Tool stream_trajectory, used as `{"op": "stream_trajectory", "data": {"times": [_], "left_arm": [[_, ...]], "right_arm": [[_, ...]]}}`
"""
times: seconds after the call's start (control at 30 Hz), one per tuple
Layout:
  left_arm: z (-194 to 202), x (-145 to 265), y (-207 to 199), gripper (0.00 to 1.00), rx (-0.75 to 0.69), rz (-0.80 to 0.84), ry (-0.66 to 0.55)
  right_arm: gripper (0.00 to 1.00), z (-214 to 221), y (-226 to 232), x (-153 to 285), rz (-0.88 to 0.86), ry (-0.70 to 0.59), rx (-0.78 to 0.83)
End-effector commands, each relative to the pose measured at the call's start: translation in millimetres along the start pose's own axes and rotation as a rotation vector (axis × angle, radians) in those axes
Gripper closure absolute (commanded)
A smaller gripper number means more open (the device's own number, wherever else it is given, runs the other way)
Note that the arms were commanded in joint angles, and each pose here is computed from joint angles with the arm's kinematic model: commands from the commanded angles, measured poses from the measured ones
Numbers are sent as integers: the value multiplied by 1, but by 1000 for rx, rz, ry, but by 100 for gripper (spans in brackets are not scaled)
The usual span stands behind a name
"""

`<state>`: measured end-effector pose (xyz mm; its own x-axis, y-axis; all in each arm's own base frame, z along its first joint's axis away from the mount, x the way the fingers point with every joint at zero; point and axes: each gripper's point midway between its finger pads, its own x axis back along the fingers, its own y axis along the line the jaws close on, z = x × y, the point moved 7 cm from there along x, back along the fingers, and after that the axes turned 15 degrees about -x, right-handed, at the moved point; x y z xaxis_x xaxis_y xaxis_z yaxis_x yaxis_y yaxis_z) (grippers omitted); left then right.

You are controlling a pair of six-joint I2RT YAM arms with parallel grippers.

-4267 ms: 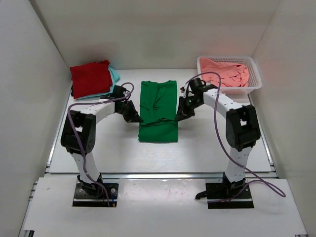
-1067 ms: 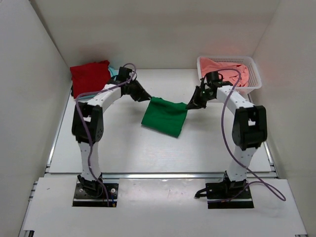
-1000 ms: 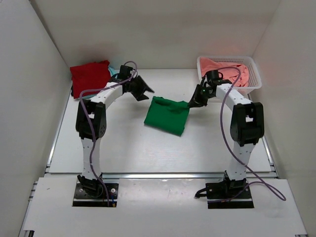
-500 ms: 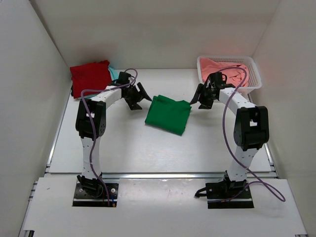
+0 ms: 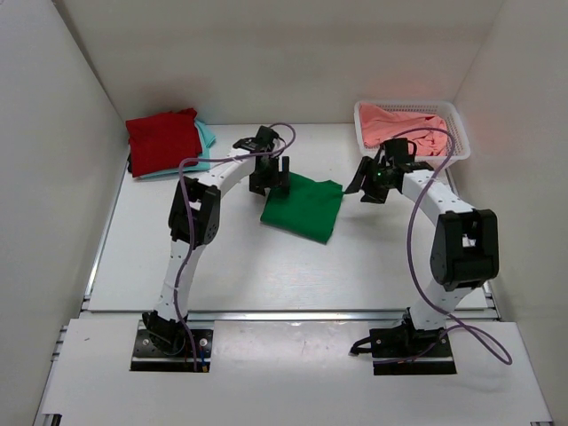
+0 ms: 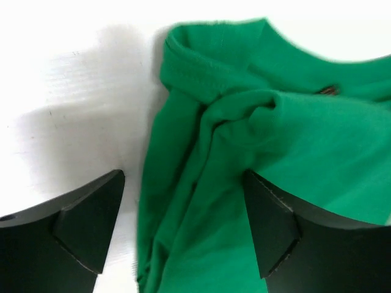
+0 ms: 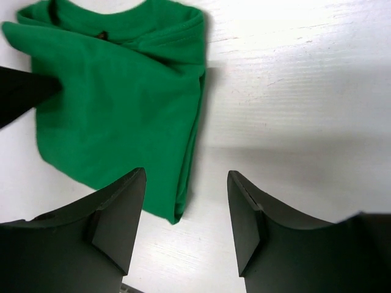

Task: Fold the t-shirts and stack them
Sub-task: Fold the long partially folded tshirt into a neat square, then put the neatly folded tshirt into the corner of the board with the left arm

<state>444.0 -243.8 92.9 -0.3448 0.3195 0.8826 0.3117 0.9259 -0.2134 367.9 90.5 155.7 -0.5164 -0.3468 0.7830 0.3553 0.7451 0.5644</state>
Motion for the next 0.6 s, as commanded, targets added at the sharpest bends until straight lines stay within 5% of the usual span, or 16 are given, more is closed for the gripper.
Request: {"op": "stream_trajectory", "data": {"times": [0.0, 0.1, 0.2, 0.3, 0.43, 0.57], "left_arm": [[24, 2, 12, 11, -171, -194, 139], [39, -6, 18, 34, -181, -184, 212], [59, -17, 16, 42, -221, -175, 304], [67, -18, 13, 100, -252, -169, 332], [32, 4, 30, 100, -230, -221, 237], [-33, 57, 77, 100, -122, -309, 13]], "right_arm": [[46, -11, 10, 28, -68, -84, 10], [47, -6, 7, 33, -76, -88, 6], [47, -5, 3, 42, -80, -101, -4], [47, -1, -1, 44, -95, -98, -17], [47, 2, 1, 49, -110, -87, -15], [47, 7, 10, 57, -131, -73, 9]]}}
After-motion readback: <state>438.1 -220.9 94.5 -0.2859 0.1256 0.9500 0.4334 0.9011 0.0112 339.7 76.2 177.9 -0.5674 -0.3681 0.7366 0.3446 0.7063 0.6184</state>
